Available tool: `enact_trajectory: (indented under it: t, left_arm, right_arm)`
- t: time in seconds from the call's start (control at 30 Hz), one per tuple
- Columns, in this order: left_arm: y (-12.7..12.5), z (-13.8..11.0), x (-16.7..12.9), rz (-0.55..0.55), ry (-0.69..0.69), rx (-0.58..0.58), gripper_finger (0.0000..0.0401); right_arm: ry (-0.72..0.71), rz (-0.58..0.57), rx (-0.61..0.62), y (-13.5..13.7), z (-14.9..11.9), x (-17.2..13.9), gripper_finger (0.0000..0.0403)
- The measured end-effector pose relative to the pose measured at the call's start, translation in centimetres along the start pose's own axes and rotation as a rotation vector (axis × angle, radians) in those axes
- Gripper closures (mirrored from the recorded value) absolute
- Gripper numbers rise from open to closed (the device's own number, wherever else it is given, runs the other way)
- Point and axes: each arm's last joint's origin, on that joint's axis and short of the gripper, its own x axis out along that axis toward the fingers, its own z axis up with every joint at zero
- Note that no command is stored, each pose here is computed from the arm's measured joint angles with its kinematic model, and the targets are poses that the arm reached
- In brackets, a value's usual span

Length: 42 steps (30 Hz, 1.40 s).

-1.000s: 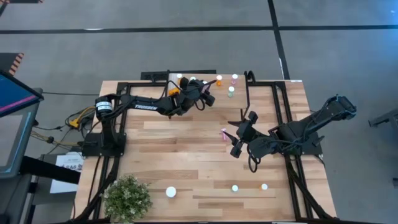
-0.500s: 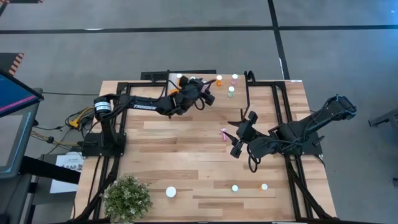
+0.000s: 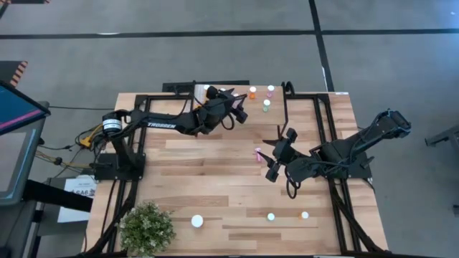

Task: Pick and place medicine bottles onto shelf by color
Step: Adjust the big orange pill bottle on the shelf

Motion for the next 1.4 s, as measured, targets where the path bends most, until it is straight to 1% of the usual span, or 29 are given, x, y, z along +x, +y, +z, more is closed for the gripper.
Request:
enact_trajectory:
  t: [0.1, 0.17, 0.23, 0.3, 0.37, 0.43, 0.53, 0.63, 0.73, 0.8, 0.9, 1.03, 1.2, 1.27, 1.4]
  left_arm:
    - [-0.3, 1.0, -1.5, 0.012, 0.002, 0.093, 0.0146]
    - [-0.3, 2.0, -3.0, 0.008, 0.012, 0.164, 0.0146]
    - [0.2, 3.2, -4.8, -0.023, 0.035, 0.228, 0.0146]
    - [0.9, 4.1, -6.7, -0.084, 0.073, 0.283, 0.0146]
    - [2.1, 4.8, -8.4, -0.162, 0.123, 0.306, 0.0146]
    - [3.7, 5.3, -9.9, -0.237, 0.187, 0.295, 0.0146]
    - [6.5, 5.2, -10.7, -0.281, 0.297, 0.267, 0.0146]
    - [8.2, 4.7, -10.3, -0.326, 0.386, 0.255, 0.0146]
    - [9.2, 4.1, -9.3, -0.408, 0.434, 0.251, 0.0146]
    - [9.7, 3.9, -8.4, -0.439, 0.471, 0.24, 0.0145]
    - [10.4, 4.0, -7.0, -0.418, 0.543, 0.261, 0.0139]
    - [10.4, 3.9, -4.9, -0.411, 0.648, 0.319, 0.0134]
    - [10.4, 3.5, -2.5, -0.4, 0.756, 0.353, 0.0133]
    - [10.4, 3.1, -2.0, -0.398, 0.797, 0.362, 0.0133]
    - [10.4, 2.5, -1.4, -0.393, 0.831, 0.364, 0.0133]
  right_arm:
    - [0.002, 0.0, -0.002, 0.0, 0.0, 0.0, 0.0179]
    - [0.006, -0.002, -0.002, 0.0, -0.1, 0.0, 0.0179]
    - [0.007, -0.002, -0.003, 0.0, -0.1, 0.0, 0.0179]
    - [0.007, -0.002, -0.001, 0.0, -0.1, 0.0, 0.0179]
    - [0.007, -0.002, -0.001, 0.0, -0.1, 0.0, 0.0179]
    - [0.005, 0.0, 0.002, 0.0, -0.1, 0.0, 0.0179]
    - [0.004, 0.0, 0.004, 0.0, -0.1, 0.0, 0.0179]
    - [0.003, -0.006, 0.011, -0.1, 0.0, 0.2, 0.0179]
    - [0.005, -0.015, 0.013, -0.3, 0.1, 0.4, 0.0179]
    - [0.007, -0.022, 0.015, -0.5, 0.1, 0.5, 0.0179]
    - [0.009, -0.025, 0.015, -0.5, 0.1, 0.6, 0.0179]
    - [0.018, -0.013, 0.014, -0.6, 0.1, 0.7, 0.0179]
    - [0.022, -0.01, 0.008, -0.6, 0.0, 0.7, 0.0179]
    - [0.023, -0.005, 0.004, -0.5, 0.0, 0.6, 0.0179]
    - [0.024, -0.002, 0.003, -0.5, 0.0, 0.6, 0.0179]
